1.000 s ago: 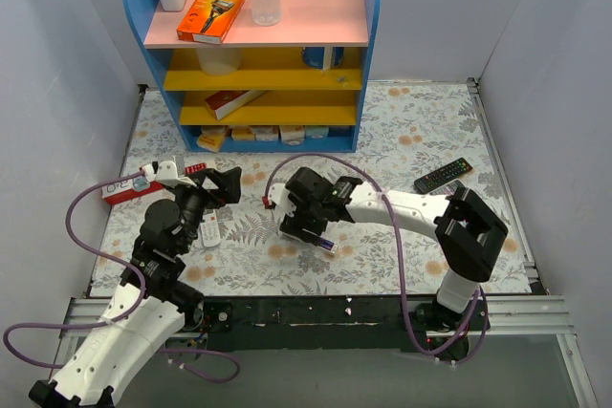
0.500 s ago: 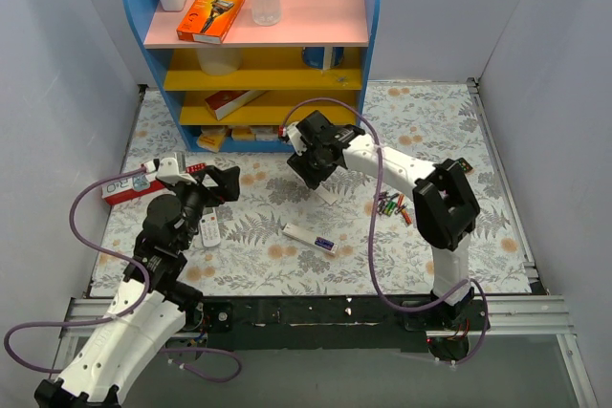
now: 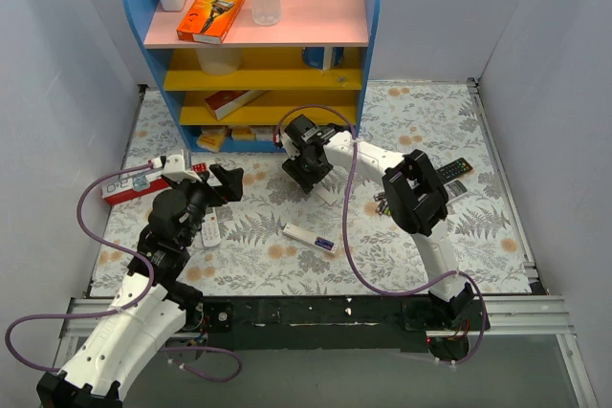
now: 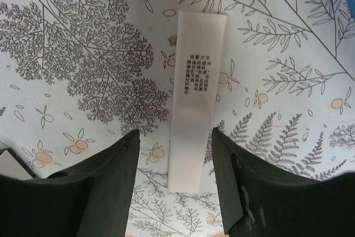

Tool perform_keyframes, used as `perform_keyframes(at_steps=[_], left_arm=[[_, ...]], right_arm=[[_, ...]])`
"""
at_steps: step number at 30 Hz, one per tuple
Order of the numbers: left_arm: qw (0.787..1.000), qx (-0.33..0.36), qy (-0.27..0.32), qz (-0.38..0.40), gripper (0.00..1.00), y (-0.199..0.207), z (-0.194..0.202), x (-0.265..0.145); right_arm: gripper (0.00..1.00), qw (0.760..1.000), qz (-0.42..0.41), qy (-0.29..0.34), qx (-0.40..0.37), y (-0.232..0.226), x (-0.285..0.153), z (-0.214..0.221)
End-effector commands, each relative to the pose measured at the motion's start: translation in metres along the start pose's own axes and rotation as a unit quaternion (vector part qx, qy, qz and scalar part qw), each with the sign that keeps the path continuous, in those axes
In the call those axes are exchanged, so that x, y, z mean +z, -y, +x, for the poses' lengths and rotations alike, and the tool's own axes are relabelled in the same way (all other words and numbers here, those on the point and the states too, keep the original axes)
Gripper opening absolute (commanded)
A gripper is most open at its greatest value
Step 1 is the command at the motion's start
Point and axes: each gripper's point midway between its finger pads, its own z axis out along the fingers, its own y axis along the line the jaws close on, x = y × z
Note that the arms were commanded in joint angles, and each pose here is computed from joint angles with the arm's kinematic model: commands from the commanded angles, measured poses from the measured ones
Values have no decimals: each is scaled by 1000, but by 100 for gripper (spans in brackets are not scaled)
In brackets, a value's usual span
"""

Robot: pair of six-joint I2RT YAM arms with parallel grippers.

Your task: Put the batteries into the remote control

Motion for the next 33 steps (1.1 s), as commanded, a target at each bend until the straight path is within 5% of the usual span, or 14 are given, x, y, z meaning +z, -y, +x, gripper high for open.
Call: perform_keyframes(at_steps=[1,12,25,33], left_arm=[[1000,2,4,4,98,0,-1,-1],[1000,5,3,5,98,-1,-1,-1],[1000,5,-4,4,98,-1,2,1],[1000,7,-10,8,98,0,4,2]], right_arm=[[61,1000,4,0,6,6,3,-8],[56,1000,1,-13,-1,14,25,-7],[15,996,-36,-78,-8,-3,15,54],[9,996,-71,-51,-23,-26,-23,89]])
